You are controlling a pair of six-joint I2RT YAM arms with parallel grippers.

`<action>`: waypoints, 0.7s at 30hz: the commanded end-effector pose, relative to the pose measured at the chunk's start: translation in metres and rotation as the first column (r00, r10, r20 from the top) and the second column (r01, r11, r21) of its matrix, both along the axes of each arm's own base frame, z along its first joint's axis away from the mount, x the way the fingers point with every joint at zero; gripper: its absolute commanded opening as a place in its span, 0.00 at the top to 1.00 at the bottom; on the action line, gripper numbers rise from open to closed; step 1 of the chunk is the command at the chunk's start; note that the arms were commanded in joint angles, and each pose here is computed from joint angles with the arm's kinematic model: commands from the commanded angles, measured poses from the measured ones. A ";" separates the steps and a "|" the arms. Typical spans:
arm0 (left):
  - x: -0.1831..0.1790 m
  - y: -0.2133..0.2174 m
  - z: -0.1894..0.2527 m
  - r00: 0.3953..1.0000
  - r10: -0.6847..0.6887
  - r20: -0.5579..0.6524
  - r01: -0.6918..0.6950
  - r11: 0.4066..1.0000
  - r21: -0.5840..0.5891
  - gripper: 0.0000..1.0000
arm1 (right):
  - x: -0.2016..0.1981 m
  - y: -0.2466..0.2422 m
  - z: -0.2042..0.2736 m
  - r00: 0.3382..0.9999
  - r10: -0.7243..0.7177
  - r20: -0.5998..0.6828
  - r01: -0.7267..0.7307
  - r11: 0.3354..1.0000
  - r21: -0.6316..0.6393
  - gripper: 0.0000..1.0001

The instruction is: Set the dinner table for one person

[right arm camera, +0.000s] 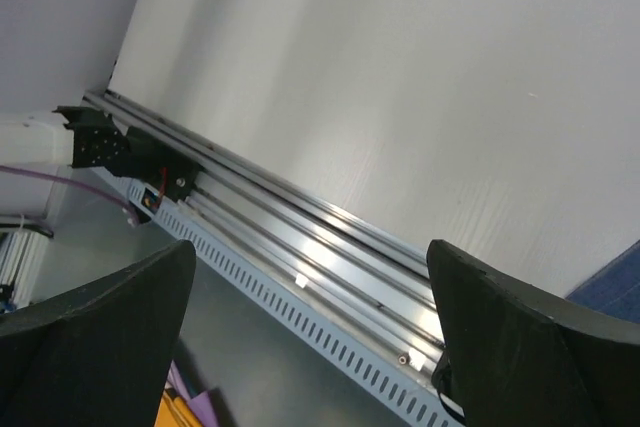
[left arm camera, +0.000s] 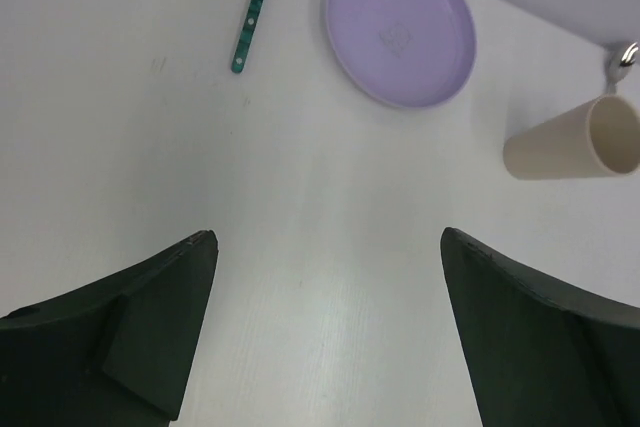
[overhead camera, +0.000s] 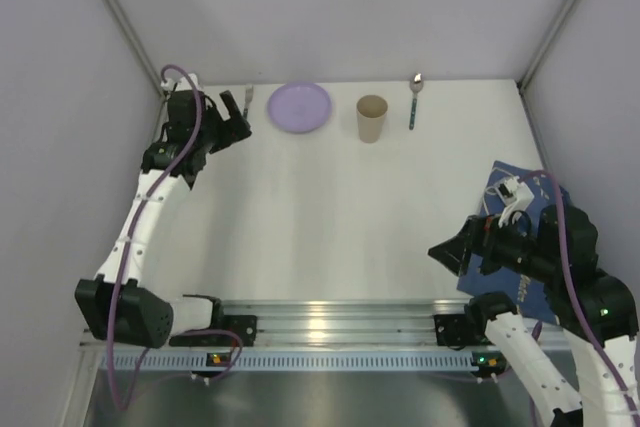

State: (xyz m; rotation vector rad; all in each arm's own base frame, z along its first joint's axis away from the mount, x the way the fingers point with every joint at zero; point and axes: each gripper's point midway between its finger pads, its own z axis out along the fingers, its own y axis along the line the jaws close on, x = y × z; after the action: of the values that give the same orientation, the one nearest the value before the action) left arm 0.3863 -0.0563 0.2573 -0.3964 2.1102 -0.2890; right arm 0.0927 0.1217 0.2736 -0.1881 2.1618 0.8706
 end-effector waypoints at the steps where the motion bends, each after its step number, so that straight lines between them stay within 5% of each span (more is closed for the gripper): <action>1: -0.020 0.038 0.022 0.968 0.246 0.056 -0.248 0.968 0.040 0.01 | 0.006 -0.009 -0.001 0.998 -0.063 -0.005 0.062 0.997 -0.037 0.00; 3: -0.012 0.000 0.009 0.996 0.080 0.031 -0.075 0.988 -0.132 0.02 | 0.014 -0.023 -0.004 0.987 -0.160 -0.012 0.159 0.984 -0.080 0.00; 6: -0.008 -0.021 -0.016 0.999 -0.010 -0.053 -0.005 0.965 -0.264 0.07 | 0.031 -0.048 0.001 0.947 -0.321 -0.004 0.317 0.937 -0.150 0.00; 10: -0.008 -0.041 -0.020 0.999 -0.001 -0.042 -0.004 0.991 -0.137 0.08 | 0.062 -0.071 0.008 0.875 -0.485 0.004 0.472 0.851 -0.230 0.00; 16: -0.026 -0.106 -0.027 0.971 -0.213 -0.107 0.212 0.977 -0.025 0.06 | 0.116 -0.083 -0.014 0.778 -0.623 -0.079 0.565 0.750 -0.344 0.00; 21: -0.067 -0.137 -0.031 0.942 -0.316 -0.113 0.312 0.949 -0.053 0.07 | 0.144 -0.104 -0.072 0.655 -0.725 -0.212 0.628 0.679 -0.380 0.00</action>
State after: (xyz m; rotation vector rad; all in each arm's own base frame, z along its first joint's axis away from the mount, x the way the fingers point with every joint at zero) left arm 0.3411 -0.1905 0.2121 -0.1374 2.3112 -0.4755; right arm 0.2178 0.0361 0.2179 0.5179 2.4308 0.1806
